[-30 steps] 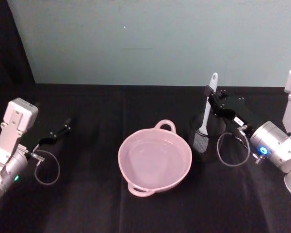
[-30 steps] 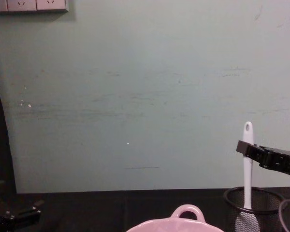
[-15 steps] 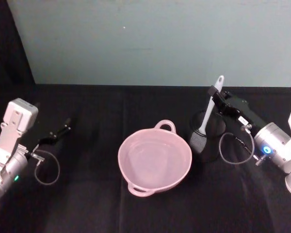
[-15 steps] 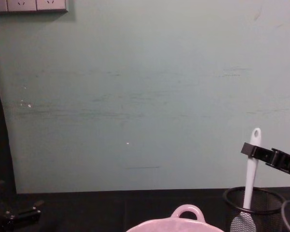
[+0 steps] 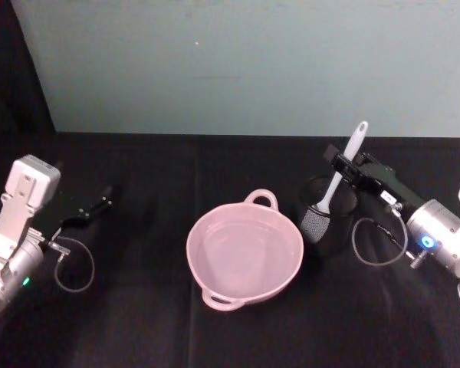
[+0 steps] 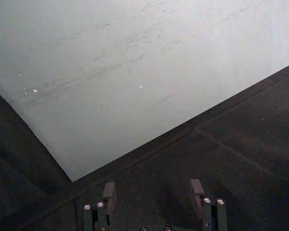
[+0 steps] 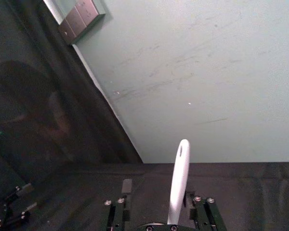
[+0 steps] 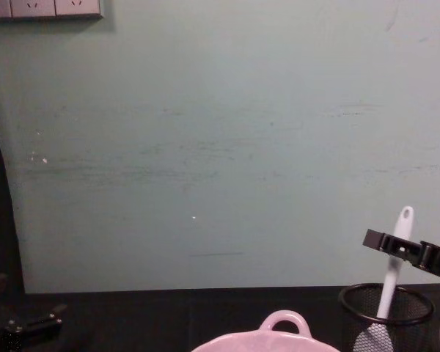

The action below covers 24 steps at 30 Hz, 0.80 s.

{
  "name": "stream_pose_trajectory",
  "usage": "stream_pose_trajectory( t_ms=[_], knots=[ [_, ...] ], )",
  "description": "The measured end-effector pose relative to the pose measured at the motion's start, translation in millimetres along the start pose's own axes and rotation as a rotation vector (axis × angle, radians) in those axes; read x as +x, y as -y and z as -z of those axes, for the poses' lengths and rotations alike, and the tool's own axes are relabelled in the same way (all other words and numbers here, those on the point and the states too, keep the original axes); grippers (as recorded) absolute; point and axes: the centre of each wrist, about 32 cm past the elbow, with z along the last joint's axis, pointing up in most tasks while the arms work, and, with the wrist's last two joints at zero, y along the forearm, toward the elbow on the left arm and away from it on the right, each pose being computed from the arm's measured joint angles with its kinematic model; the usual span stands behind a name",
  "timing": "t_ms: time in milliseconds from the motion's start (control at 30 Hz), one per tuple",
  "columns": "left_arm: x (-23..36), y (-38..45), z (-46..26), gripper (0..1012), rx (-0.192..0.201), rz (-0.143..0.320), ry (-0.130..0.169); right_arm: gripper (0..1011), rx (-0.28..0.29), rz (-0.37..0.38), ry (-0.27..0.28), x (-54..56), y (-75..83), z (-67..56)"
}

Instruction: Use the one hand to pick up the spoon and stir the clear water in the bowl.

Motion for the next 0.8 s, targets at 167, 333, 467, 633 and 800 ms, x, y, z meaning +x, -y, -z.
stream_pose_trajectory(
  t_ms=[167, 333, 467, 633, 800],
  knots=[
    [0.0, 0.0, 0.0, 1005, 0.0, 0.0, 0.0, 768, -0.012, 0.012, 0.004, 2.0, 5.6, 0.9],
    [0.0, 0.0, 0.0, 1005, 0.0, 0.0, 0.0, 915, -0.022, 0.019, 0.027, -1.5, 15.5, -1.3],
    [0.0, 0.0, 0.0, 1005, 0.0, 0.0, 0.0, 1002, -0.035, 0.026, 0.083, -8.0, 26.0, -7.2],
    [0.0, 0.0, 0.0, 1005, 0.0, 0.0, 0.0, 1002, -0.046, 0.06, 0.19, -17.7, 40.5, -19.2],
    [0.0, 0.0, 0.0, 1005, 0.0, 0.0, 0.0, 1003, -0.042, 0.126, 0.296, -22.0, 54.5, -30.0]
  ],
)
